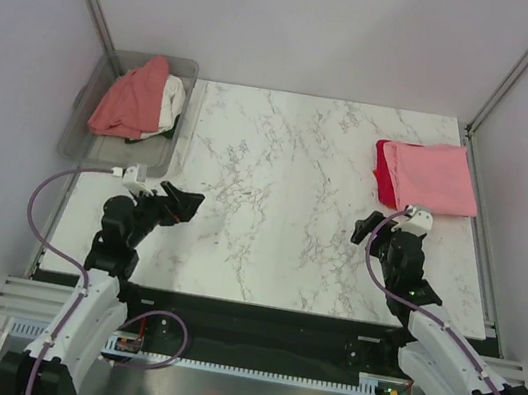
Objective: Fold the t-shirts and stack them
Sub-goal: Grab the tshirt from the pile
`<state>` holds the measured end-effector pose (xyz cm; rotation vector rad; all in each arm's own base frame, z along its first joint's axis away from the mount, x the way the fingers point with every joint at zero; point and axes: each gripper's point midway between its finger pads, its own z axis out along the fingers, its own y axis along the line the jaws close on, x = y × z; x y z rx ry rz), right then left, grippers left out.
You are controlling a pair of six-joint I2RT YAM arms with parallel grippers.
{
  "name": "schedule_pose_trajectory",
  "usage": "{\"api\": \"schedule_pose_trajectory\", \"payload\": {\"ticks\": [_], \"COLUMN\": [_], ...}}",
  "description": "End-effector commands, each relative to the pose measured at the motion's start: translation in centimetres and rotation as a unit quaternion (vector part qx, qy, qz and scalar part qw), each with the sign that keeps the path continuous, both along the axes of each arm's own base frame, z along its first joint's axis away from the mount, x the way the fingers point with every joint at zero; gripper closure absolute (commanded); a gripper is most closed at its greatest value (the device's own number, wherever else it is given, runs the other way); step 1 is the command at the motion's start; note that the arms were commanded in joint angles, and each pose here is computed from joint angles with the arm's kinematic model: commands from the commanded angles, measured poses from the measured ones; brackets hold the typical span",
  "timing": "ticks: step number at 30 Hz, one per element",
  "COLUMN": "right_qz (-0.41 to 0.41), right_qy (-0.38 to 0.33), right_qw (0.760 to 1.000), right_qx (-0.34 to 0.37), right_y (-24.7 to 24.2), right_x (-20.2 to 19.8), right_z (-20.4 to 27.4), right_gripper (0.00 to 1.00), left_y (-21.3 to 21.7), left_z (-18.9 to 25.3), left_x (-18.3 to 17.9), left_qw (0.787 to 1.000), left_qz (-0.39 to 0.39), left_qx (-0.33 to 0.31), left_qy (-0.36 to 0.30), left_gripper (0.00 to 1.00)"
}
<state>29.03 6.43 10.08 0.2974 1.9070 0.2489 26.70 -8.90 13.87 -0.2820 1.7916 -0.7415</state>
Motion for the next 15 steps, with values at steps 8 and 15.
{"api": "schedule_pose_trajectory", "payload": {"ticks": [8, 15], "right_qz": [-0.008, 0.001], "right_qy": [-0.021, -0.027], "right_qw": [1.000, 1.000], "right_qx": [0.009, 0.012], "right_y": [0.0, 0.2], "right_x": [0.7, 0.5], "right_z": [1.5, 1.5], "right_gripper": [0.02, 0.02], "left_y": [4.0, 11.9], "left_z": [12.9, 16.4], "left_x": [6.4, 12.2], "left_qw": [0.984, 0.941], "left_qz": [0.157, 0.310], "left_qx": [-0.041, 0.035], "left_qy": [0.072, 0.129], "left_gripper": [0.02, 0.03]}}
